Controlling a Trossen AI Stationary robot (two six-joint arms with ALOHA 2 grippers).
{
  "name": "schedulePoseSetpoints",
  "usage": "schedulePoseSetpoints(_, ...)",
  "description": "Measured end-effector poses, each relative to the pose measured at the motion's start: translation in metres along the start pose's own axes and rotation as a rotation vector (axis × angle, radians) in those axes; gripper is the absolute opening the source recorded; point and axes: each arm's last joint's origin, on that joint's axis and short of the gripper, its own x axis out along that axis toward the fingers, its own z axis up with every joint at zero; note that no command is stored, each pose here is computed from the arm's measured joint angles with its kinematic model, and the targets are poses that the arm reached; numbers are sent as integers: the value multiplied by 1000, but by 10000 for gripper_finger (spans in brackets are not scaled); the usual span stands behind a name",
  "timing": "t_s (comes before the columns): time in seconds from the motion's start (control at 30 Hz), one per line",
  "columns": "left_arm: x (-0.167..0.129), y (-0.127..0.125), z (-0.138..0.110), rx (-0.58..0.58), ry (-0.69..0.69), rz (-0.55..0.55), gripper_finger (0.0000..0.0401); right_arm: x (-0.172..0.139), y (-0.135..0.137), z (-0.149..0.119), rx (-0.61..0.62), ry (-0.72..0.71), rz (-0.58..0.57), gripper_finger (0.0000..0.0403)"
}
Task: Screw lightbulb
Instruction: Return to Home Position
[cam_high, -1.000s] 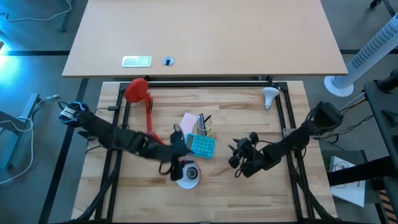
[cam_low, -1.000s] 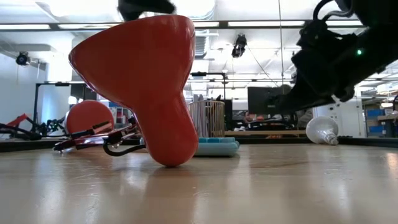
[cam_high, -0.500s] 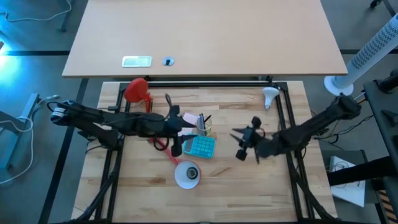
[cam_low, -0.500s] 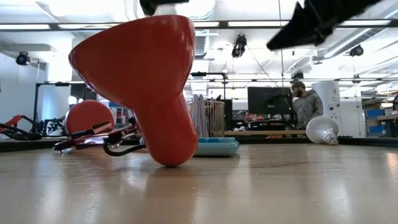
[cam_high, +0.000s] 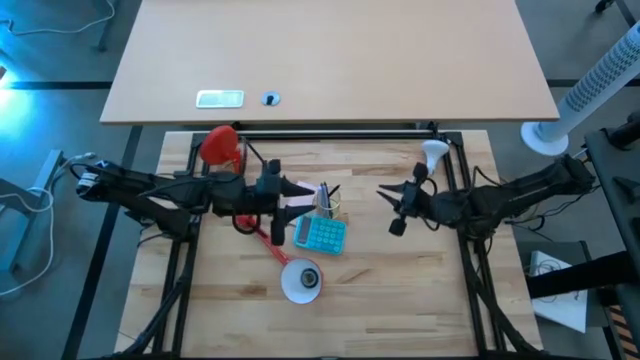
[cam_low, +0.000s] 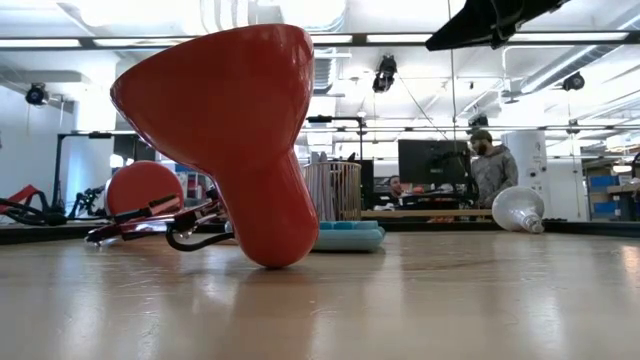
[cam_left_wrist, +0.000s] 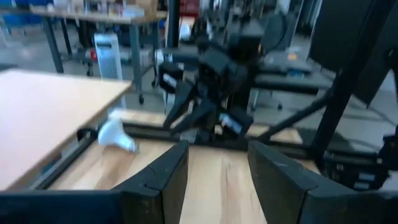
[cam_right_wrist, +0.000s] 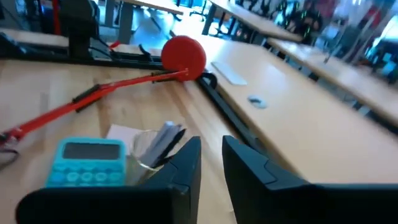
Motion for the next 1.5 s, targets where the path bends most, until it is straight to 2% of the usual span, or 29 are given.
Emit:
schedulePoseSetpoints(0.17, -15, 2, 16, 11, -91, -9, 158, -9, -6, 19, -234, -53, 1, 53)
schedulePoseSetpoints(0.23, -30, 6, 24, 11, -97, -10, 158, -18, -10, 35, -260, -104, 12, 50)
schedulePoseSetpoints(0.4, -81, 19, 36, 76, -67, -4, 158, -47, -26, 74, -117, -233, 48, 49)
schedulePoseSetpoints(0.53, -109, 27, 34, 53, -105, -9, 158, -59, -39, 79, -6, -228, 69, 55)
schedulePoseSetpoints(0.67, -122, 32, 19, 63, -100, -8, 158, -58, -36, 65, 13, -191, 89, 55)
schedulePoseSetpoints(0.8, -127, 37, -4, 97, -68, -4, 158, -50, -23, 44, 3, -154, 201, 46)
schedulePoseSetpoints(0.93, -133, 41, -25, 79, -68, -4, 158, -48, -13, 30, 23, -123, 278, 39)
schedulePoseSetpoints(1.1, -139, 46, -56, 33, -83, -17, 158, -54, -6, 23, 36, -142, 340, 38)
schedulePoseSetpoints(1.27, -138, 50, -99, 37, -60, -71, 158, -61, 8, 14, 35, -235, 433, 36)
schedulePoseSetpoints(1.5, -127, 51, -137, 6, -82, -71, 158, -60, 26, -18, 68, -253, 500, 34)
